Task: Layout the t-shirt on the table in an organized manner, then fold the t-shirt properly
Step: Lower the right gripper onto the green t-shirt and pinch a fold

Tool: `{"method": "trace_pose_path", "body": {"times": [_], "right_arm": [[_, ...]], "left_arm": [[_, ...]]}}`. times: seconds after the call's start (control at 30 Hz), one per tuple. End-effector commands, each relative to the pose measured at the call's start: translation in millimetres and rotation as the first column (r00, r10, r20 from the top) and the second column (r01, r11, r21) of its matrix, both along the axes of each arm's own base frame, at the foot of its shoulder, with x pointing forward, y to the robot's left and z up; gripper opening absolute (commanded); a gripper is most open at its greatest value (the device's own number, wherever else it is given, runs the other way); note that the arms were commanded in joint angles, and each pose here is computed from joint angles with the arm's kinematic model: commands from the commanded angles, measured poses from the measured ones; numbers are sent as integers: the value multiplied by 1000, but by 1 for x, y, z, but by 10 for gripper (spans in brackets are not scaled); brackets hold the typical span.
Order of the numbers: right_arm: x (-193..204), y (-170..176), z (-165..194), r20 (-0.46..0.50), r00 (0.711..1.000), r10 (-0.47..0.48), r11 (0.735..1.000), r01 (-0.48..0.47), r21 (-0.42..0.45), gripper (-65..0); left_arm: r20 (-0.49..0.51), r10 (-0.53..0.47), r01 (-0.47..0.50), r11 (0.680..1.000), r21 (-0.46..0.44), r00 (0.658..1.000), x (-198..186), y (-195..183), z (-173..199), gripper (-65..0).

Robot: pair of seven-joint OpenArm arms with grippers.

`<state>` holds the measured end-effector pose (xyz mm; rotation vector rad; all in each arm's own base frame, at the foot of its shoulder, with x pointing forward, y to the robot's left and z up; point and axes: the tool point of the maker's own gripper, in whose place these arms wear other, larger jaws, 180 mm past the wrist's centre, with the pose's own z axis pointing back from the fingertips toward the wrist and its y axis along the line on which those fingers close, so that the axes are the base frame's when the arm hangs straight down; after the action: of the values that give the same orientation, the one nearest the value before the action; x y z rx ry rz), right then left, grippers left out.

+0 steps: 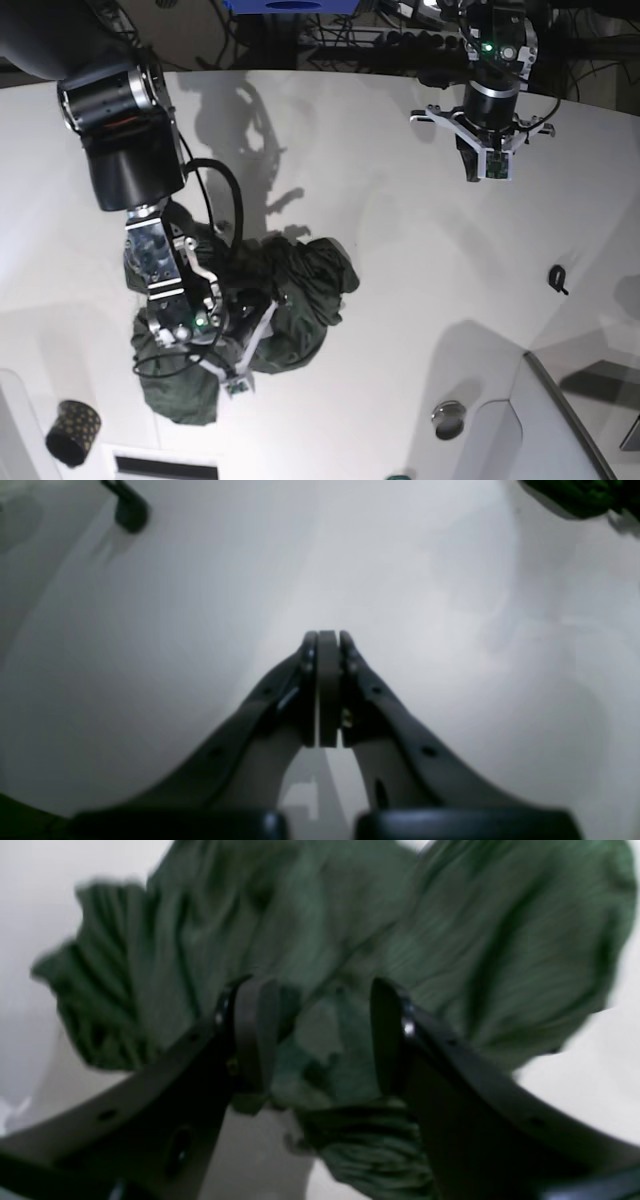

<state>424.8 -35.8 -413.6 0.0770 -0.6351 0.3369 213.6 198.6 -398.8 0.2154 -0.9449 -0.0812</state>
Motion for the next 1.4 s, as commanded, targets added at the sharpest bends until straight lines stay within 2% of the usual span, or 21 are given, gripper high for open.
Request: {"method": "trace_pose_path", "body": {"times": [0.0, 0.13, 0.33, 0.4, 0.43, 0.53, 0.57, 0.6, 0.77, 0.87, 1.03, 1.2, 1.3, 1.37], "right_arm": [[20, 5, 25, 72, 997, 4, 1000, -6, 18, -354], [12, 7, 17, 54, 999, 6, 1000, -7, 21, -281], [-6, 10, -2, 8, 1000, 7, 1000, -7, 26, -282], [-14, 10, -9, -8, 1000, 9, 1000, -9, 29, -300], [-17, 10, -11, -13, 1000, 9, 1000, -9, 30, -347], [-29, 10, -22, -45, 999, 8, 1000, -6, 28, -591], [-34, 9, -27, -61, 998, 7, 1000, -6, 26, -638], [-39, 9, -30, -75, 997, 9, 1000, -7, 23, -647], [-60, 16, -19, -44, 999, 20, 999, -18, 48, -645], [-75, 29, -5, -23, 997, 67, 997, -66, 43, -645], [-107, 39, -3, -38, 994, 100, 994, -98, 56, -644], [-148, 33, -21, -110, 989, 98, 994, -93, 54, -644], [-157, 28, -22, -111, 990, 90, 995, -84, 56, -639], [-151, 29, -9, -71, 994, 86, 995, -82, 64, -594]], "left_arm": [[35, 2, -3, 1000, 8, 999, 6, 2, 7, -650], [22, 4, -4, 1000, 2, 1000, 8, 1, -1, -650], [-2, 7, -7, 1000, -2, 1000, 7, 2, -11, -650], [-2, 7, -7, 1000, -2, 1000, 7, 2, -11, -650], [-2, 7, -7, 1000, -2, 1000, 7, 2, -11, -650], [-2, 7, -7, 1000, -2, 1000, 7, 2, -11, -650], [-2, 7, -7, 1000, -2, 1000, 7, 2, -11, -650], [-2, 7, -7, 1000, -2, 1000, 7, 2, -11, -650], [-2, 11, -11, 1000, 0, 1000, 7, 3, -11, -650], [-1, 13, -13, 1000, 1, 1000, 7, 5, -11, -650], [-1, 13, -13, 1000, 1, 1000, 7, 5, -11, -650], [-3, 13, -13, 1000, 5, 1000, 6, 6, -11, -650], [-4, 13, -13, 1000, 6, 1000, 5, 6, -11, -650], [-4, 13, -13, 1000, 6, 1000, 5, 6, -11, -650]]}}
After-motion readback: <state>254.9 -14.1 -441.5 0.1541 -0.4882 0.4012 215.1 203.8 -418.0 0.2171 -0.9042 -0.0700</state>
